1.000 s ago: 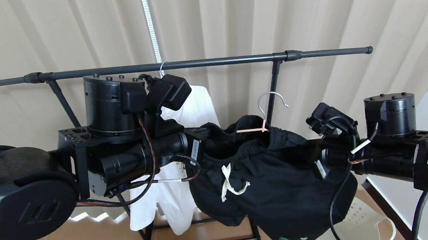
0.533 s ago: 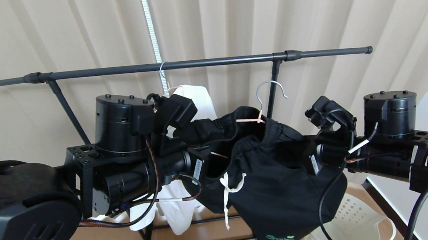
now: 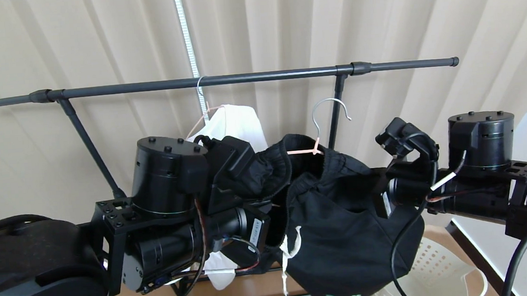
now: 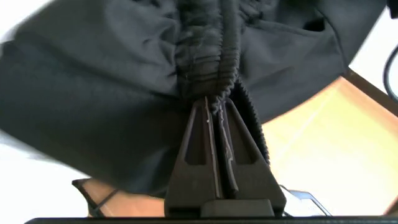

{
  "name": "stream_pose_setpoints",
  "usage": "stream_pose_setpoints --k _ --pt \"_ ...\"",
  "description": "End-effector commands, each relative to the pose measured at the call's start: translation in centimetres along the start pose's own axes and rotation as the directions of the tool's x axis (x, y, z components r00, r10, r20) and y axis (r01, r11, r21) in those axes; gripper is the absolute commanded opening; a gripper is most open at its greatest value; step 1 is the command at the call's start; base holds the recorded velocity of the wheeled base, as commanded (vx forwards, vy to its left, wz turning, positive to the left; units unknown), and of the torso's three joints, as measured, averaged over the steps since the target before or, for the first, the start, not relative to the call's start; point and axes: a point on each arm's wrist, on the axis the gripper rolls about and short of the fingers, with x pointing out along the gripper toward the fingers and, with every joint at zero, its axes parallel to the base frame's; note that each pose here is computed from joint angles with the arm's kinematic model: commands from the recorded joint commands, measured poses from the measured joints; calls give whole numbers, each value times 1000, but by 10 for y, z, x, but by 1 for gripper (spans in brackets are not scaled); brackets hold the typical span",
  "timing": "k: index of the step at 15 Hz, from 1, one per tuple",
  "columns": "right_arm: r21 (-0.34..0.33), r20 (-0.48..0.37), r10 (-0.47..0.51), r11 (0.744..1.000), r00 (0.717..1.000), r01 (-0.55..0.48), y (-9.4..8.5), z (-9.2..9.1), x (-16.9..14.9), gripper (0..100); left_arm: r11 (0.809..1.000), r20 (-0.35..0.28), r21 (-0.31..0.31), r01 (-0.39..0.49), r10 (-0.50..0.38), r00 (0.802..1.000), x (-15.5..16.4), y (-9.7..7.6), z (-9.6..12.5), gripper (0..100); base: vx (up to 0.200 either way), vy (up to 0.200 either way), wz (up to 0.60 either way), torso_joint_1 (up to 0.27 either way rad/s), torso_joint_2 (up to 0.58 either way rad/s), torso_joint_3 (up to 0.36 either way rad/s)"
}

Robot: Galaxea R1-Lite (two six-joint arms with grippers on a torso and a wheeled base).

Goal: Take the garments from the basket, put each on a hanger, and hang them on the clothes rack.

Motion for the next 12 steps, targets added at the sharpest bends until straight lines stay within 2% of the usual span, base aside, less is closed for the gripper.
stream_pose_setpoints --k 1,4,8,12 --pt "-5 19 10 1000 1000 -10 1 1 -2 0 1000 -10 -10 10 -10 1000 4 -3 -2 0 0 0 0 0 0 0" --pt "-25 88 36 999 995 -34 2 0 -3 0 999 -7 -39 13 -13 1000 7 -4 -1 0 0 0 0 0 0 0" --pt "-33 111 50 998 993 -46 3 1 -6 0 997 22 -81 10 -9 1000 17 -4 2 0 0 0 0 0 0 0" --pt "-38 122 66 997 990 -62 5 2 -10 0 997 19 -80 15 -14 1000 24 -8 -1 0 0 0 0 0 0 0"
